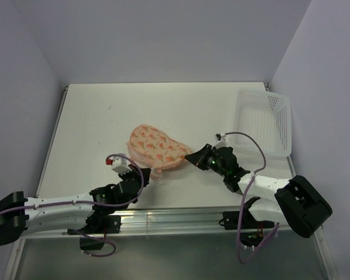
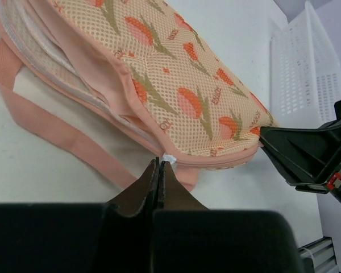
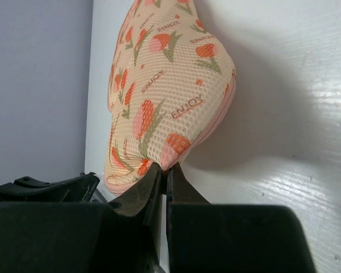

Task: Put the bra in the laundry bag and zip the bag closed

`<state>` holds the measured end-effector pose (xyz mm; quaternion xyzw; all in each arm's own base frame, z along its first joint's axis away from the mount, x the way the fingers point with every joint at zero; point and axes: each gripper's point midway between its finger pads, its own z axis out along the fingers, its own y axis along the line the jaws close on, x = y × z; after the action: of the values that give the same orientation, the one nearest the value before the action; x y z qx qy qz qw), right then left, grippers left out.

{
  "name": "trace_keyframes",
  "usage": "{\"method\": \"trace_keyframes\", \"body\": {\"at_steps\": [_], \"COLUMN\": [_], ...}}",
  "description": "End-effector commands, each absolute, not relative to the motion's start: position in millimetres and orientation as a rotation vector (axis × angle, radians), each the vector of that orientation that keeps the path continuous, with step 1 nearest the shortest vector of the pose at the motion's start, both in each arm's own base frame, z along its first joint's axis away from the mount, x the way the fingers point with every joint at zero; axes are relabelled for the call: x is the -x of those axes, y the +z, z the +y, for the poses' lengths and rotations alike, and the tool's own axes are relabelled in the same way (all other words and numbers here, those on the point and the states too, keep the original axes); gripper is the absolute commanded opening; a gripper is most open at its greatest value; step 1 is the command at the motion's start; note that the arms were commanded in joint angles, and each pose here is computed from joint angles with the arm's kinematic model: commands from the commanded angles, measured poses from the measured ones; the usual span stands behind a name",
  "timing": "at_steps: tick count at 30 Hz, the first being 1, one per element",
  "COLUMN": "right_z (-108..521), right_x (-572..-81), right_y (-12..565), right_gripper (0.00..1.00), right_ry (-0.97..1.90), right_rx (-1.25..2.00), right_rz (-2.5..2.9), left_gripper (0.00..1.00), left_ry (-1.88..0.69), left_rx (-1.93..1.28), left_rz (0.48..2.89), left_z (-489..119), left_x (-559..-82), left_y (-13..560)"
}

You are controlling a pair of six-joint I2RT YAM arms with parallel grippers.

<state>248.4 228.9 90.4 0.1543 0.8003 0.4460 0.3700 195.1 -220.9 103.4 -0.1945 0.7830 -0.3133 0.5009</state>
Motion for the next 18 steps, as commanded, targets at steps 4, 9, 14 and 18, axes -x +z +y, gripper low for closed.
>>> {"method": "trace_keyframes", "body": {"at_steps": [4,9,14,18], "right_z": [220,241,267,285], "right_x": [-288,-254,-210,-199], "right_y": [103,89,90,100], "right_gripper": [0.11,0.89,0.94,0.94], "right_ry": [0.976,1.041,1.177,1.316], "right_rx": [-0.349,-0.294,-0.274,-0.284], "right_rz": [2.043,2.094,2.105,2.093], "left_gripper": [0.00,0.00,0.00,0.00], "left_ry": [-0.627,-0.711,-0.796,-0.842], "left_rx": [0.409,0.360,0.333,0.319], "left_rz": [1.862,1.855,1.844,1.835], "left_z": [-196,-237,-270,-283], "left_x": [-198,-199,-200,-199], "left_y": [98,117,128,136]}}
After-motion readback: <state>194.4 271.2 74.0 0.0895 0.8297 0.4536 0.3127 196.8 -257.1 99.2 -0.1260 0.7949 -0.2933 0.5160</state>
